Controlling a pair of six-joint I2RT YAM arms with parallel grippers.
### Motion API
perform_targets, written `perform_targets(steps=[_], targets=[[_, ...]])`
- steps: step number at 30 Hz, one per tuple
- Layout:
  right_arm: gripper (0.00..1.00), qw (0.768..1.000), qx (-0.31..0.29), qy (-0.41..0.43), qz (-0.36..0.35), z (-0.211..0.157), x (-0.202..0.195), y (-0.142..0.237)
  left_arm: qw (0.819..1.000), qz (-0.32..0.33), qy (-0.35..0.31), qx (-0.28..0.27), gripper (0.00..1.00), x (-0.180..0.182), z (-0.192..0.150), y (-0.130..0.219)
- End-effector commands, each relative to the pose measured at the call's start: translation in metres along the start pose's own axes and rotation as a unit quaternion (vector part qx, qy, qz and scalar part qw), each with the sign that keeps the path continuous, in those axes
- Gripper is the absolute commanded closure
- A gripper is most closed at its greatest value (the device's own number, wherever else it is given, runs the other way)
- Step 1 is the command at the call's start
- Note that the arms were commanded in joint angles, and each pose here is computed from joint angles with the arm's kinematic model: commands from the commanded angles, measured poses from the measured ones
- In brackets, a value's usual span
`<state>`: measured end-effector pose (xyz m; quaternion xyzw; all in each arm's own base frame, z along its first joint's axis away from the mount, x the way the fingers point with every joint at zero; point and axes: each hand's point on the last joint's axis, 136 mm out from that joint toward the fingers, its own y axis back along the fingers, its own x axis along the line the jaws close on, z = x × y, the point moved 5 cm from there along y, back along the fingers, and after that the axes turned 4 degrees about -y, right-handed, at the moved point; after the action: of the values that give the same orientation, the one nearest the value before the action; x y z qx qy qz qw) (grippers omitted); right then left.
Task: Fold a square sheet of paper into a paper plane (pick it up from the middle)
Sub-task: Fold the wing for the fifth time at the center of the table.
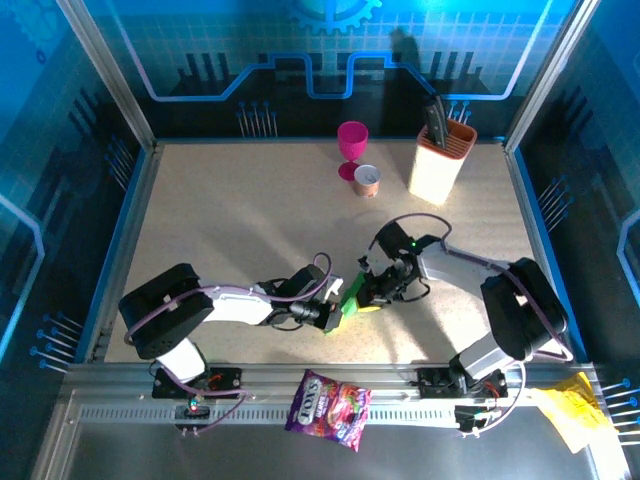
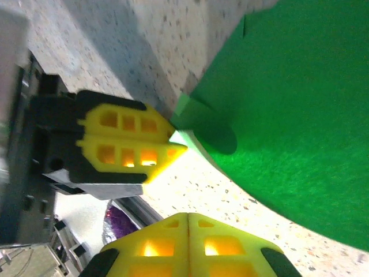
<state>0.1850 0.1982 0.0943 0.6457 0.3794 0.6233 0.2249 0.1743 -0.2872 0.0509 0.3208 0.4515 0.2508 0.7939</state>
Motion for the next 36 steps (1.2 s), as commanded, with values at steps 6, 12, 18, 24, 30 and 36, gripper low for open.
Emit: perform_targets(steps=[6, 12, 18, 24, 30, 36], targets=[[0.96, 0.997, -0.047, 0.038, 0.04, 0.016, 0.006, -0.011, 0.998, 0.025, 0.041, 0.049, 1.0, 0.024, -0.028, -0.006], [0.98, 0.997, -0.043, 0.038, 0.042, 0.025, 0.006, -0.019, 0.998, 0.019, 0.045, 0.049, 1.0, 0.025, -0.03, -0.007], [0.99, 0.997, -0.042, 0.043, 0.05, 0.024, 0.007, -0.02, 0.997, 0.015, 0.053, 0.051, 1.0, 0.028, -0.032, -0.008], [0.99, 0.995, -0.052, 0.057, 0.061, 0.015, 0.013, -0.011, 0.997, 0.012, 0.06, 0.049, 1.0, 0.031, -0.033, -0.008], [0.99, 0.996, -0.047, 0.052, 0.058, 0.006, 0.005, -0.016, 0.997, 0.006, 0.065, 0.049, 1.0, 0.032, -0.033, -0.009], [1.0, 0.996, -0.045, 0.048, 0.056, 0.006, 0.002, -0.022, 0.996, 0.004, 0.068, 0.048, 1.0, 0.033, -0.034, -0.009]])
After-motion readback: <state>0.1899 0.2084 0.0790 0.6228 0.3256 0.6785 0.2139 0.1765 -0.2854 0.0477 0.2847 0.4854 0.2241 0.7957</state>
